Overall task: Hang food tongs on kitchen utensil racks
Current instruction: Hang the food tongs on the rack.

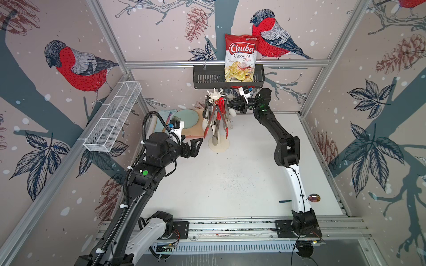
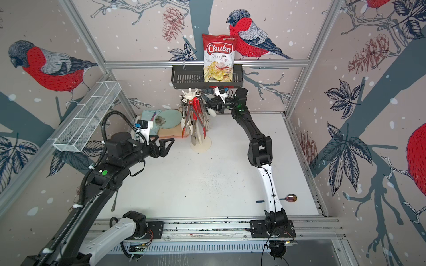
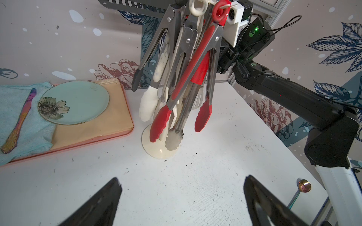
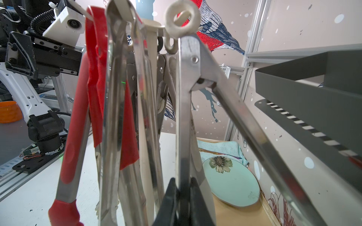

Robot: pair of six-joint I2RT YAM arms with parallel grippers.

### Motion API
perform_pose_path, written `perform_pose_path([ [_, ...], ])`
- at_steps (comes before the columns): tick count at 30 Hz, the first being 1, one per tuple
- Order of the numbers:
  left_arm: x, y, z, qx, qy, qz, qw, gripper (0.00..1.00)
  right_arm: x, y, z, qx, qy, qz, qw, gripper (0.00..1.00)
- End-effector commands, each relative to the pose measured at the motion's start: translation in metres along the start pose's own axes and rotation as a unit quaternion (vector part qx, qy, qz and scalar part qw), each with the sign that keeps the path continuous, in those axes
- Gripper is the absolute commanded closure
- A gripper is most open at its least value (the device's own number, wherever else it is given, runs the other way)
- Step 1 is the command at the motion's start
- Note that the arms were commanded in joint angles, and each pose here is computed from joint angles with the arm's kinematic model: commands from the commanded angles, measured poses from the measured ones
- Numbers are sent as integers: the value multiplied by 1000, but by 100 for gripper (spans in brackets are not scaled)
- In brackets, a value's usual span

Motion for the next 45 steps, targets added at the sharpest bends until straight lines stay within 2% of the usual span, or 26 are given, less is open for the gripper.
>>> perform_pose_path([
  [1, -1, -1, 1, 1, 3, 3, 1000, 4, 1, 2, -5, -2, -7, 1, 1000, 95],
  [3, -1, -2, 1, -1, 4, 1, 1000, 4, 0, 2, -6, -4, -3, 10, 1000, 86],
  [8, -1, -4, -1, -5, 4, -1, 1000, 4, -3, -1, -14, -12, -10, 30, 999, 73],
  [21, -1, -5, -4, -9, 0, -2, 1000, 4, -4, -6, -20, -19, -14, 48, 999, 61],
  [23, -2, -5, -5, -11, -2, -3, 1000, 4, -7, -10, -24, -23, -17, 64, 998, 53],
  [24, -2, -6, -5, -12, -3, -3, 1000, 4, -8, -12, -26, -24, -20, 70, 997, 48],
  [25, -1, -6, -5, -13, -3, -3, 1000, 4, -8, -13, -29, -26, -24, 74, 997, 3],
  [26, -2, -7, -6, -14, -4, -4, 1000, 4, -9, -16, -30, -27, -27, 82, 996, 0],
  [33, 0, -8, -9, -21, -6, -15, 1000, 4, -18, -41, -34, -28, -13, 147, 989, 0],
  [39, 3, -8, -12, -26, -9, -31, 999, 4, -15, -70, -33, -7, 9, 237, 971, 0],
  [42, 6, -6, -12, -30, -12, -44, 999, 4, -9, -78, -29, 23, 31, 298, 954, 0],
  [45, 10, -4, -14, -38, -16, -61, 997, 4, 7, -90, -25, 45, 62, 372, 925, 0],
])
Point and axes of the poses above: each gripper's point midway between its finger pads, its own y axis out along the fingers, its own x axis along the line the jaws close on, z = x × y, the point moved 7 cm from there along -y, back along the fingers
